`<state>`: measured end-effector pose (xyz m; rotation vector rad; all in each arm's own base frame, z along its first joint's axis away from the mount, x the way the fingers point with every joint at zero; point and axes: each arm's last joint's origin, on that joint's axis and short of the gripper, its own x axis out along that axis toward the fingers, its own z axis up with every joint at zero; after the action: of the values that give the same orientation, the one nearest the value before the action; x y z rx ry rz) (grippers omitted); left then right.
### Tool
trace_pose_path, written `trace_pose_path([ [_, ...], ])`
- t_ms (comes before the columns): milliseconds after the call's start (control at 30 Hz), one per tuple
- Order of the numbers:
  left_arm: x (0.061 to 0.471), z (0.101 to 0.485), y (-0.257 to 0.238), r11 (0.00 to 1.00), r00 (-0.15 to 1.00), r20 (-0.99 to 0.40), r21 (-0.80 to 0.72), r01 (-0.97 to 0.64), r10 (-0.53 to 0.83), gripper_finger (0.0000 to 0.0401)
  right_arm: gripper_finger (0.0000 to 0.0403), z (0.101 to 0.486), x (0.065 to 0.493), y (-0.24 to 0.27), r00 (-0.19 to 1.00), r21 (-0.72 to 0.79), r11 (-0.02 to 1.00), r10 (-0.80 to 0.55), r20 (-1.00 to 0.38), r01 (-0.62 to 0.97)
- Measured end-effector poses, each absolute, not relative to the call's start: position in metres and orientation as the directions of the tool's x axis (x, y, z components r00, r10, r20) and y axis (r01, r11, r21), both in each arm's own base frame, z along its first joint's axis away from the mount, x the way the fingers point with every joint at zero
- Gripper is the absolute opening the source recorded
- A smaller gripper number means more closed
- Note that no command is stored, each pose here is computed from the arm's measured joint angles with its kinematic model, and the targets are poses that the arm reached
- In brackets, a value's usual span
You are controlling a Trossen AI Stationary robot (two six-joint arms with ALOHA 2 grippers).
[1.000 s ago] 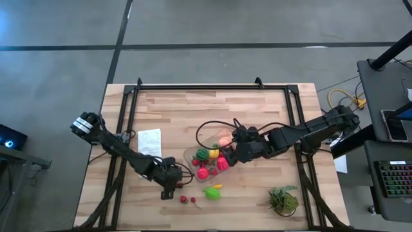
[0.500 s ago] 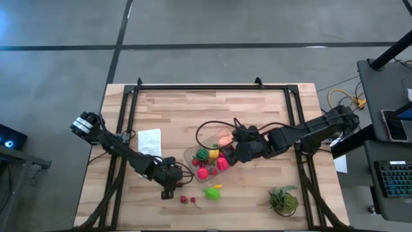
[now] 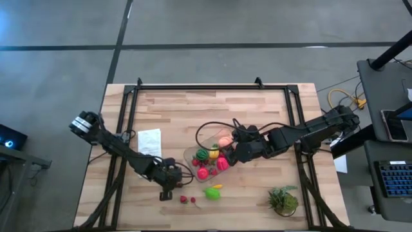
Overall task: Pick and placing Produce into tupperware
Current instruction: Put the red cherry into the transparent bin
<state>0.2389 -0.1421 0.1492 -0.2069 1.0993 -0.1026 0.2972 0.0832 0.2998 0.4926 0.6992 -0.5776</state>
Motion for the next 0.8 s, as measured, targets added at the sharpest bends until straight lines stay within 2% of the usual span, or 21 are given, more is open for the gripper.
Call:
trace_pose_path([
  [267, 0.23, 0.184, -0.135, 0.993, 0.351, -0.932, -0.109, -0.052, -0.084, 0.0097, 0.0258, 0.3, 0.297, 0.082, 0.624, 0.192, 0.749, -0.35, -0.699, 0.634],
  [367, 0.226, 0.207, -0.131, 0.996, 0.37, -0.929, -0.057, -0.071, -0.026, 0.0097, 0.0258, 0.304, 0.295, 0.081, 0.631, 0.168, 0.752, -0.384, -0.674, 0.638],
  [500, 0.225, 0.245, -0.125, 0.992, 0.492, -0.867, 0.022, -0.127, 0.082, 0.0097, 0.0258, 0.313, 0.288, 0.076, 0.635, 0.139, 0.737, -0.451, -0.627, 0.661],
  [667, 0.232, 0.29, -0.112, 0.963, 0.681, -0.683, 0.142, -0.231, 0.264, 0.0097, 0.0258, 0.332, 0.27, 0.068, 0.637, 0.125, 0.697, -0.547, -0.544, 0.706],
  [800, 0.249, 0.304, -0.097, 0.967, 0.745, -0.618, 0.123, -0.223, 0.25, 0.0097, 0.0258, 0.348, 0.252, 0.061, 0.645, 0.122, 0.693, -0.572, -0.507, 0.71],
])
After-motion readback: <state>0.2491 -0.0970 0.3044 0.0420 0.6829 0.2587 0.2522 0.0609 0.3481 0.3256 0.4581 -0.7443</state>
